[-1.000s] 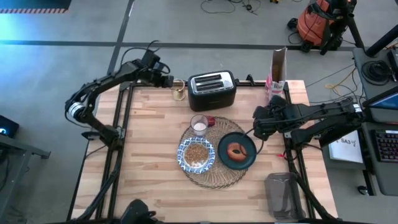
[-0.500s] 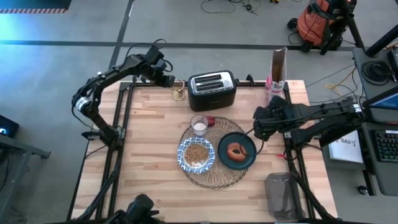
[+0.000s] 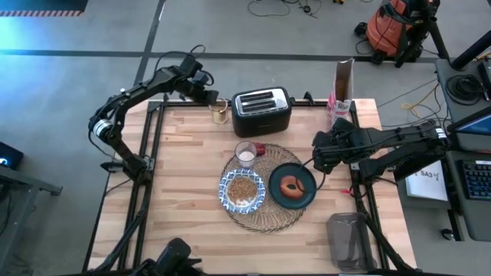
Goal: Arrange a breakfast setting
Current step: Put the blue spoon to the left of the brown place mat
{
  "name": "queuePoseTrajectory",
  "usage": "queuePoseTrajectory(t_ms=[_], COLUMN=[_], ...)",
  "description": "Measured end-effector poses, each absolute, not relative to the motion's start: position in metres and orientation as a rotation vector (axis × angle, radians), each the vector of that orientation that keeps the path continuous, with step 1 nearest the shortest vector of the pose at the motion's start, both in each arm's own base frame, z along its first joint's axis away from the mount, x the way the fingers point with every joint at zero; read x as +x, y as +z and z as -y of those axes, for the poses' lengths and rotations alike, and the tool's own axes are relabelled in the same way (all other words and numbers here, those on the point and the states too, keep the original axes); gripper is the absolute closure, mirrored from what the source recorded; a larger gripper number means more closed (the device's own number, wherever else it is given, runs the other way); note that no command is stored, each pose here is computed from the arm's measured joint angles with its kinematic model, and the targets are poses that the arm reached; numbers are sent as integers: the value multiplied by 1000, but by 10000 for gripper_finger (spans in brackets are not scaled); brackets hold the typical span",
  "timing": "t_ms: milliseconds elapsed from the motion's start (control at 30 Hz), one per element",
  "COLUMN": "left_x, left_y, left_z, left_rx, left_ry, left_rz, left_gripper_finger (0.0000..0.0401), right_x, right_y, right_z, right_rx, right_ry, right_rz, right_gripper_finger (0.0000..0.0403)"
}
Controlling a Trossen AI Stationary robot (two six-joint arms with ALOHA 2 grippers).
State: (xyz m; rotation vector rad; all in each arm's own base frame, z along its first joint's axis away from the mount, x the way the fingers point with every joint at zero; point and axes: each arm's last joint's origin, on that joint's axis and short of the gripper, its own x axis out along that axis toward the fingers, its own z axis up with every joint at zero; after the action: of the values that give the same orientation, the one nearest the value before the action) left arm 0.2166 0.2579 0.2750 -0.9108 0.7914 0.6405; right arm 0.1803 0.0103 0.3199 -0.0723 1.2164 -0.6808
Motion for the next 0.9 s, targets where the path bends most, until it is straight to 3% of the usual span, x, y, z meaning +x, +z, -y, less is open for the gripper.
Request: queuePoseTrajectory(t_ms=[167, 533, 900], left_x=[220, 206, 216], left_y=[281, 287, 281], left_z=[-258, -242, -248], left_rx=[-897, -835, -806], left_ry=[573, 618, 596], left_rz=[-762, -1039, -917], left_gripper_finger=[305, 305, 305], right_x=[180, 180, 180], right_y=[320, 319, 319], right_z=[-10, -11, -11], right_rx=[-64, -14, -15], right_ry=[-687, -695, -695], right_rz=[-1213, -1218, -1218], right_gripper_finger=[76, 76, 76])
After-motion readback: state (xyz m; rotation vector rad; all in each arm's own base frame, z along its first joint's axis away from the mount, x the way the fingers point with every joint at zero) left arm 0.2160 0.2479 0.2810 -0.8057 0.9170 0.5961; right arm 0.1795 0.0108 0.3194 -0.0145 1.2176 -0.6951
